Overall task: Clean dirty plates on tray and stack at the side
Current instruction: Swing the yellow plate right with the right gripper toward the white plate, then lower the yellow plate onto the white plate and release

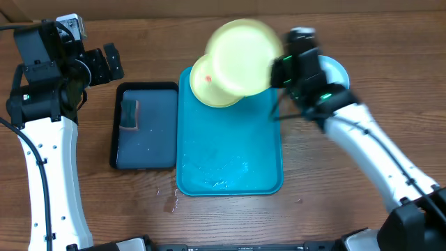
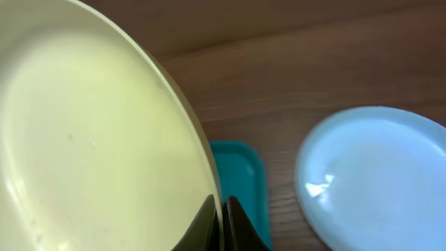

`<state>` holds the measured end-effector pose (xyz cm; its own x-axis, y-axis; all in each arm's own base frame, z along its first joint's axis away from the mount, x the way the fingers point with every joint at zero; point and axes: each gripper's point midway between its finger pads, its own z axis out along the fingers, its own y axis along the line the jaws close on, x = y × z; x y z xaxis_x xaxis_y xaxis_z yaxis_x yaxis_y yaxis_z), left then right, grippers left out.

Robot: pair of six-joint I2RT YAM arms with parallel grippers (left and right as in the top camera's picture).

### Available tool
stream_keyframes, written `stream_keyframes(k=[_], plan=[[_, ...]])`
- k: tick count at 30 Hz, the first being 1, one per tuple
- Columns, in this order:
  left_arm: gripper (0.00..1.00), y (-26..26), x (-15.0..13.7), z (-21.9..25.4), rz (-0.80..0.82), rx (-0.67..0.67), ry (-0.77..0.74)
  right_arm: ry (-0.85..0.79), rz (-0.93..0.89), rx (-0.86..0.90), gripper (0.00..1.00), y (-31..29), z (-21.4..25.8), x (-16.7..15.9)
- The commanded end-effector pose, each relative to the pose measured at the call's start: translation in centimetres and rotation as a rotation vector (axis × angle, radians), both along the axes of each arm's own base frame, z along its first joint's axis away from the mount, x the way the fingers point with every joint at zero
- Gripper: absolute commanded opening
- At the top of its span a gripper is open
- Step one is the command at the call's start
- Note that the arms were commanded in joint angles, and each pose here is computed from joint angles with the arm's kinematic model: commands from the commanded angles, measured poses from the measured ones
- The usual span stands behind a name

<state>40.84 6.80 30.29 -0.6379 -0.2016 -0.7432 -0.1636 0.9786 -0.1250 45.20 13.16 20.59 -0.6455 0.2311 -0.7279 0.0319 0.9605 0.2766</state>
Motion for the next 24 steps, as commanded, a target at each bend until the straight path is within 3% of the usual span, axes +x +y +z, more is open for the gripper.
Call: stream_keyframes(k=[1, 11, 24], plan=[[1.00, -0.3, 0.2, 0.0, 0.001, -0.018, -0.001, 0.019, -0.085, 0.145, 0.04, -4.1, 1.1, 0.7], [1.00, -0.3, 0.2, 0.0, 0.001, -0.018, -0.002, 0.084, -0.410, 0.142, 0.04, -18.9, -2.6, 0.9], [1.00, -0.3, 0.2, 0.0, 0.001, -0.018, -0.002, 0.251, -0.401, 0.170, 0.04, -19.1, -12.7, 2.9]])
